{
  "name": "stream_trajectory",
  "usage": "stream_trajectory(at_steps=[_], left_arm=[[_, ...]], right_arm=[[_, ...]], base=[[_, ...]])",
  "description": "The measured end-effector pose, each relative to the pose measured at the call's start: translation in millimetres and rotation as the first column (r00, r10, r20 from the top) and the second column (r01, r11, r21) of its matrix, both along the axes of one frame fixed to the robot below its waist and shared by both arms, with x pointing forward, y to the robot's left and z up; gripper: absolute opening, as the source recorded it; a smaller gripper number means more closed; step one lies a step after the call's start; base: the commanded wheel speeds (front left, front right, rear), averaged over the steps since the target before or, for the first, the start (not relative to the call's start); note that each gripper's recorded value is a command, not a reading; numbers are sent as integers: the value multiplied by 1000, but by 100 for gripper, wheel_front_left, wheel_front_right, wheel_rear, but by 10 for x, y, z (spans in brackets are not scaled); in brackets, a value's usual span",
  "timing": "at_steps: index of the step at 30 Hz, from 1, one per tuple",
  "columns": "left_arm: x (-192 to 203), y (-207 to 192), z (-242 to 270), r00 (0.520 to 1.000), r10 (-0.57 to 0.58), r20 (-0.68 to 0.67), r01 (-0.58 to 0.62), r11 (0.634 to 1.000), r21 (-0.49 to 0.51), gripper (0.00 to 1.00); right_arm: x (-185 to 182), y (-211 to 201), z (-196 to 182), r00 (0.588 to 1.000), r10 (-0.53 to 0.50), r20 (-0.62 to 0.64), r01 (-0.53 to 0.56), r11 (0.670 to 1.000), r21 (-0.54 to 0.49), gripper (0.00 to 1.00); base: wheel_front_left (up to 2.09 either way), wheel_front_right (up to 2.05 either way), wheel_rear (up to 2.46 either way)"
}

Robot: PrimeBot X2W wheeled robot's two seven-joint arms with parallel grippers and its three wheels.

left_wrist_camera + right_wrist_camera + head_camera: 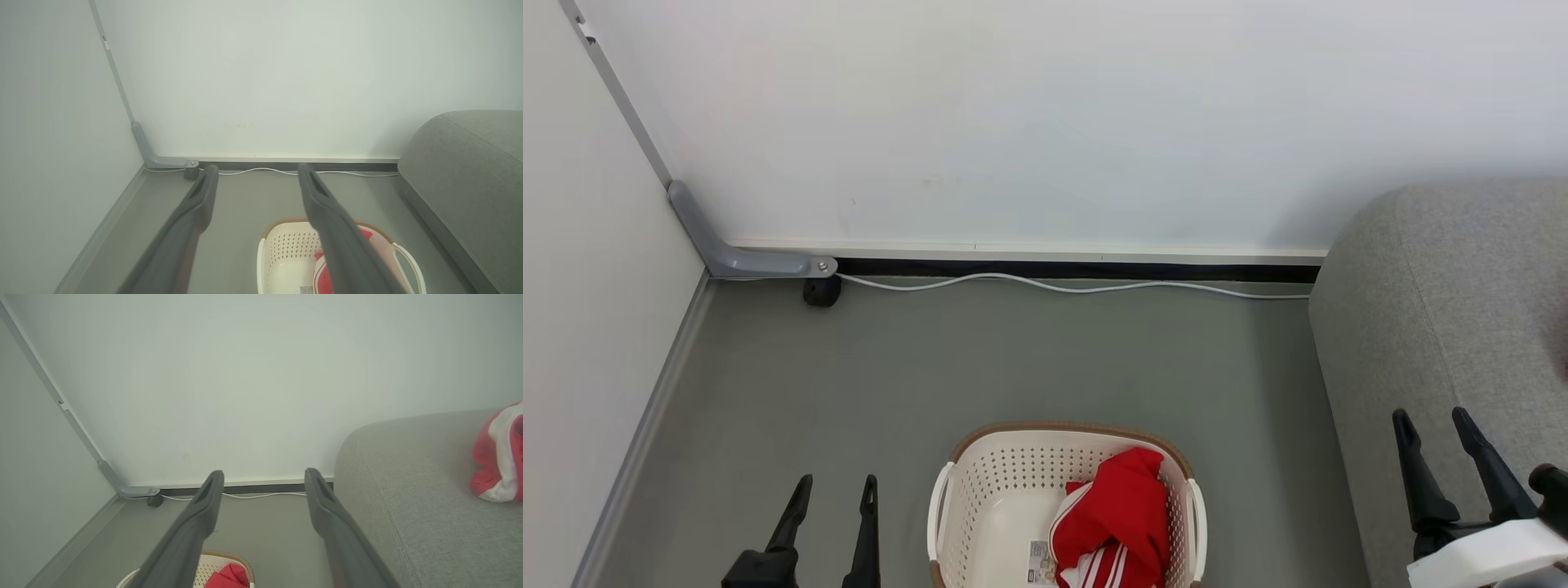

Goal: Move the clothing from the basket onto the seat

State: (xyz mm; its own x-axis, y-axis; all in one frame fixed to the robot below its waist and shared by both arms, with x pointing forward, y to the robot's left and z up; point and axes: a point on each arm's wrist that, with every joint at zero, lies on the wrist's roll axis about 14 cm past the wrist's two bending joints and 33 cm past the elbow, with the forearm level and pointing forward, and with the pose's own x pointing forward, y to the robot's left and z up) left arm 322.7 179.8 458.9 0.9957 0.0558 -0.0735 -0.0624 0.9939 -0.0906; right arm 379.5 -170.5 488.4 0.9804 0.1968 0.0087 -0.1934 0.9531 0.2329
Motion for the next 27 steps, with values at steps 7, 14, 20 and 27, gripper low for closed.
stream_trajectory(at_steps=[7, 14, 20, 27], left_arm=[[-80, -8, -2, 1000, 1, -1, -1, 1000, -2, 100], [-89, -92, -24, 1000, -15, -11, 15, 1000, -2, 100], [-69, -174, -42, 999, -34, -18, 34, 999, -6, 100], [-50, -292, -174, 996, -53, -67, 52, 999, -11, 100]], right_arm=[[-68, -74, -38, 1000, -27, -6, 27, 999, -21, 100], [-76, -109, -70, 999, -36, -12, 36, 999, -39, 100], [-89, -157, -86, 998, -55, -20, 55, 998, -19, 100], [-29, -199, -112, 998, -58, -28, 58, 998, -17, 100]], base=[[0, 0, 0], [0, 0, 0], [0, 0, 0], [0, 0, 0]])
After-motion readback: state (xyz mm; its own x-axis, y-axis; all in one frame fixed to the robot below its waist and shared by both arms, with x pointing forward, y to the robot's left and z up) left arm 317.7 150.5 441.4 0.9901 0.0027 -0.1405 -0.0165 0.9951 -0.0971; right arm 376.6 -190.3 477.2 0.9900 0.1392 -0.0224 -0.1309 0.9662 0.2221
